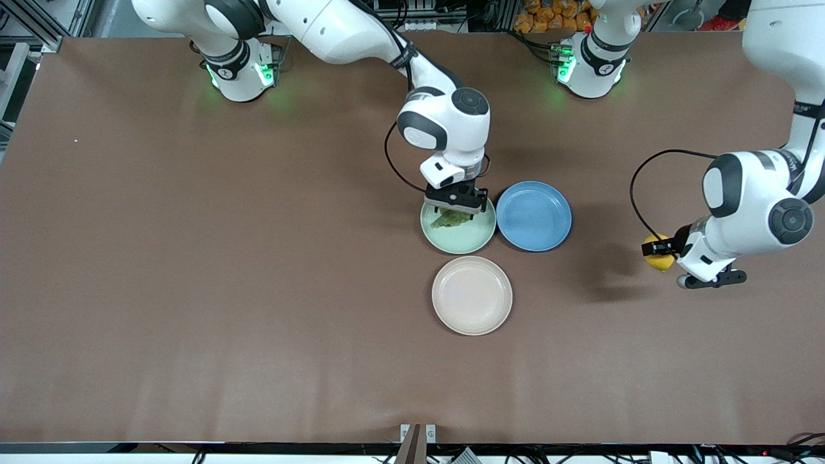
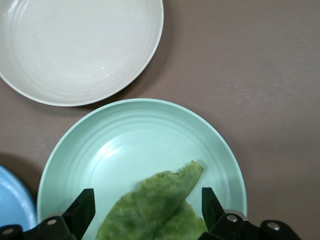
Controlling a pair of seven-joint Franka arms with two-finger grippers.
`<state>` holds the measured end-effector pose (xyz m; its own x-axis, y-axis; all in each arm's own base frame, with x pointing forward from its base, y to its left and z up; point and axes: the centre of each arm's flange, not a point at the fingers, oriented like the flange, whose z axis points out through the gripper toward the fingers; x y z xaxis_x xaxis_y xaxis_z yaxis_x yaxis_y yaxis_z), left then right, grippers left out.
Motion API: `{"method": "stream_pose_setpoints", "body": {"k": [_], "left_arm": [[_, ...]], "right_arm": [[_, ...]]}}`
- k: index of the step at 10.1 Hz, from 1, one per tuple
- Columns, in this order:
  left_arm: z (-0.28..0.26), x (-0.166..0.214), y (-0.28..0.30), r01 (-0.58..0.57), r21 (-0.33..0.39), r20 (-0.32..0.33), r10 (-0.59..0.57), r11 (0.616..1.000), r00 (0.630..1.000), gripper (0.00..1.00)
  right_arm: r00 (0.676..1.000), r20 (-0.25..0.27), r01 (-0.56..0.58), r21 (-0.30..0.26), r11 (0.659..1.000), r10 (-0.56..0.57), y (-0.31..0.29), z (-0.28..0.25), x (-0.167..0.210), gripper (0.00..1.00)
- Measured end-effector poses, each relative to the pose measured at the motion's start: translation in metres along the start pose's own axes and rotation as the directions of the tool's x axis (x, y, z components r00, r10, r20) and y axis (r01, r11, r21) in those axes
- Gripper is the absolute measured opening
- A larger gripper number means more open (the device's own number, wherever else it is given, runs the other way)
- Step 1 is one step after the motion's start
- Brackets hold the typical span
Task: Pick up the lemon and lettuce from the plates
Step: 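Lift the lemon with the left gripper while the right gripper reaches the lettuce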
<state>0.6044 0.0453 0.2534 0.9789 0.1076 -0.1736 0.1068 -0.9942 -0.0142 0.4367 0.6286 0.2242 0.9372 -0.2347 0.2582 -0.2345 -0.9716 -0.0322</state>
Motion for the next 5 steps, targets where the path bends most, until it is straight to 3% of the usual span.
{"method": "stream_pose_setpoints", "body": {"k": [3,4,5], "left_arm": [[0.033,0.009,-0.002,-0.006,-0.001,0.005,0.006,1.0,1.0,0.67],[0.041,0.01,-0.002,-0.006,-0.003,0.01,0.006,1.0,1.0,0.68],[0.045,0.01,-0.002,-0.007,-0.004,0.014,0.007,1.0,1.0,0.78]], "right_arm": [[0.999,-0.023,0.029,-0.021,0.999,-0.03,0.0,0.021,-0.004,0.81],[0.999,-0.028,0.034,-0.023,0.999,-0.035,0.0,0.022,-0.005,0.68],[0.999,-0.033,0.041,-0.024,0.999,-0.042,0.0,0.022,-0.006,0.61]]}}
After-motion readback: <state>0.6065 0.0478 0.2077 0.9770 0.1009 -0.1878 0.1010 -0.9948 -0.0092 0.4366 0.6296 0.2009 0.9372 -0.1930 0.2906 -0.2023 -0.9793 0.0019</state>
